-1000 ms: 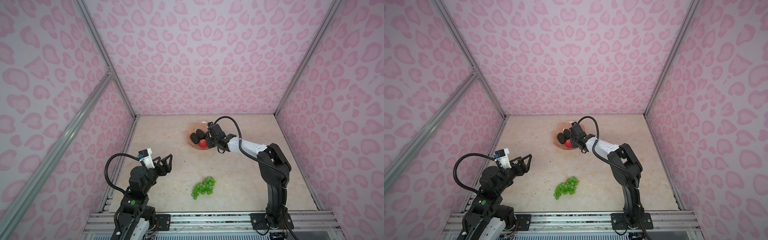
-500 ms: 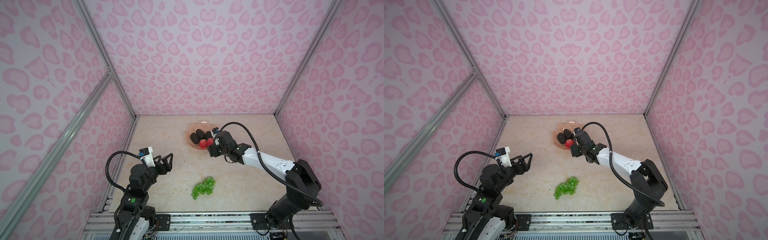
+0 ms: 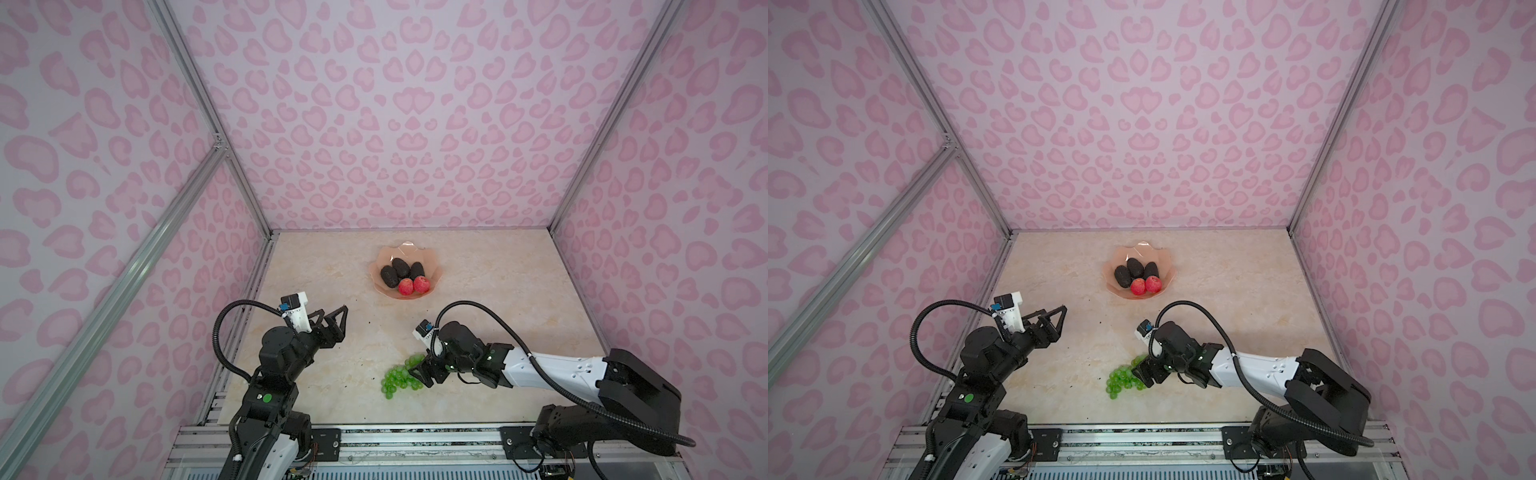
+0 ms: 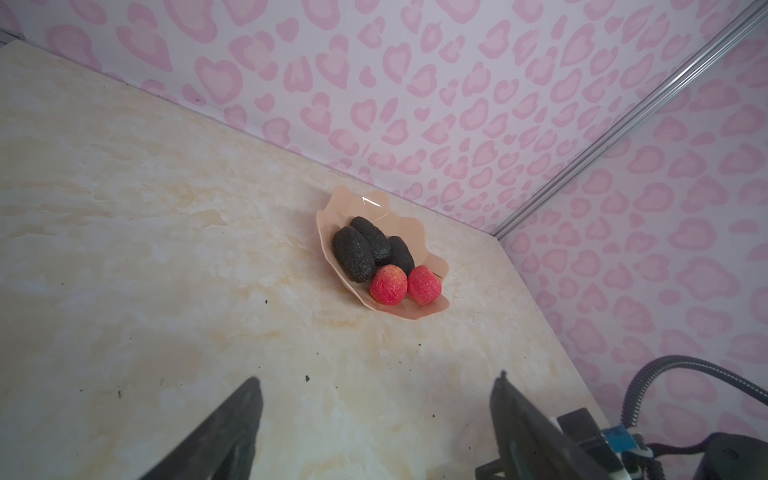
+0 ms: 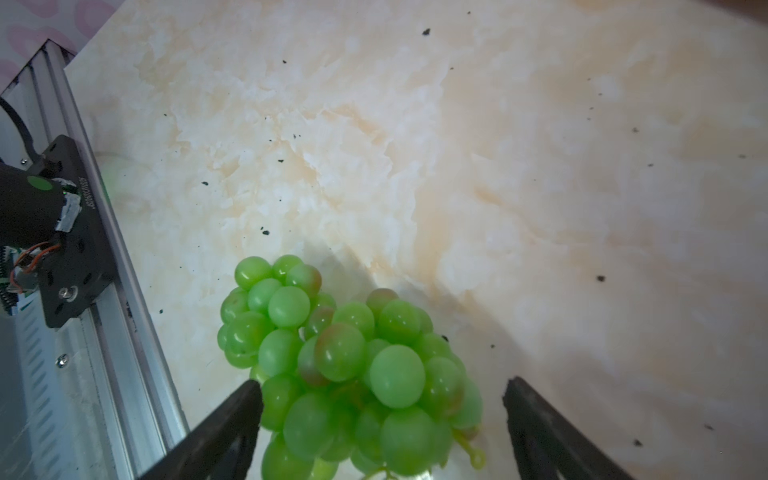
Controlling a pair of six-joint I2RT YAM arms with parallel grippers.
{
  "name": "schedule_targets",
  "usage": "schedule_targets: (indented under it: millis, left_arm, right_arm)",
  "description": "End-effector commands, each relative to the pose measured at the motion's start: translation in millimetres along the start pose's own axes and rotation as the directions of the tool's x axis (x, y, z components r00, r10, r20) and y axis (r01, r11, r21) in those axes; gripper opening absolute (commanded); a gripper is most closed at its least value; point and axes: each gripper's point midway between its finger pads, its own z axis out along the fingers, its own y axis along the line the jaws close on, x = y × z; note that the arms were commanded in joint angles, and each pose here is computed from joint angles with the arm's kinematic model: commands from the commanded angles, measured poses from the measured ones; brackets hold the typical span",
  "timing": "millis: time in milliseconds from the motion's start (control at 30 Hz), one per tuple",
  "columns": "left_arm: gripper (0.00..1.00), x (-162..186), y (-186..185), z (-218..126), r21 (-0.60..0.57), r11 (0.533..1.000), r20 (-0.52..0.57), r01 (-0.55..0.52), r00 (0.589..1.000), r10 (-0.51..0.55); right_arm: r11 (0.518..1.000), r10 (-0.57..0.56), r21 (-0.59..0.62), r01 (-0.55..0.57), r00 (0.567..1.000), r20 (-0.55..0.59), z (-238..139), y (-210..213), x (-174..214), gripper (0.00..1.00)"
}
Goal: Place and organize the fake fruits in the fruit bowl
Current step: 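Grasp the green grape bunch with the right gripper, then carry the grapes over the bowl and release them on top with the right gripper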
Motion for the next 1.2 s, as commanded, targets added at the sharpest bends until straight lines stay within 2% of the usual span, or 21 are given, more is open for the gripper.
schedule_targets:
  millis: [0, 100, 267, 367, 500, 700, 833, 1067, 1167]
  left_arm:
    - [0.86, -7, -6, -2, 0.022, 1.0, 0.029, -0.017, 0.999, 0.017]
    - [0.86, -8, -5, -4, 0.018, 1.0, 0.036, -0.018, 0.999, 0.017]
    - [0.86, -10, -6, -5, 0.018, 1.0, 0.041, -0.019, 0.999, 0.018]
    - [0.86, -11, -7, -6, 0.02, 1.0, 0.043, -0.021, 0.999, 0.02]
    - [0.86, -13, -8, -6, 0.016, 1.0, 0.045, -0.026, 0.999, 0.026]
    - [0.86, -14, -8, -6, 0.013, 0.999, 0.045, -0.033, 0.998, 0.032]
    - [0.86, -14, -8, -5, 0.014, 0.999, 0.043, -0.034, 0.999, 0.033]
    - [0.86, -15, -8, -5, 0.011, 0.999, 0.044, -0.038, 0.998, 0.038]
    - [0.86, -15, -8, -5, 0.01, 0.999, 0.045, -0.041, 0.998, 0.041]
  right_arm:
    - [0.995, -0.039, -0.089, 0.039, 0.999, 0.003, 11, 14, -1, 0.9]
    - [0.993, -0.038, -0.112, 0.032, 0.998, -0.048, 22, 15, 10, 0.85]
    - [0.995, -0.034, -0.099, 0.026, 0.996, -0.081, 33, 10, 17, 0.64]
    - [0.995, -0.029, -0.093, 0.022, 0.997, -0.077, 36, 9, 15, 0.51]
    - [0.996, -0.022, -0.086, 0.019, 0.999, -0.035, 29, 12, -2, 0.4]
    - [0.995, 0.005, -0.095, 0.007, 0.993, 0.118, -5, 19, -69, 0.36]
    - [0.996, 0.003, -0.082, 0.018, 0.968, 0.252, -33, 13, -130, 0.35]
    - [1.0, -0.026, 0.003, 0.027, 0.898, 0.439, -66, -35, -230, 0.34]
    - [1.0, -0.022, 0.017, 0.015, 0.869, 0.495, -64, -63, -261, 0.35]
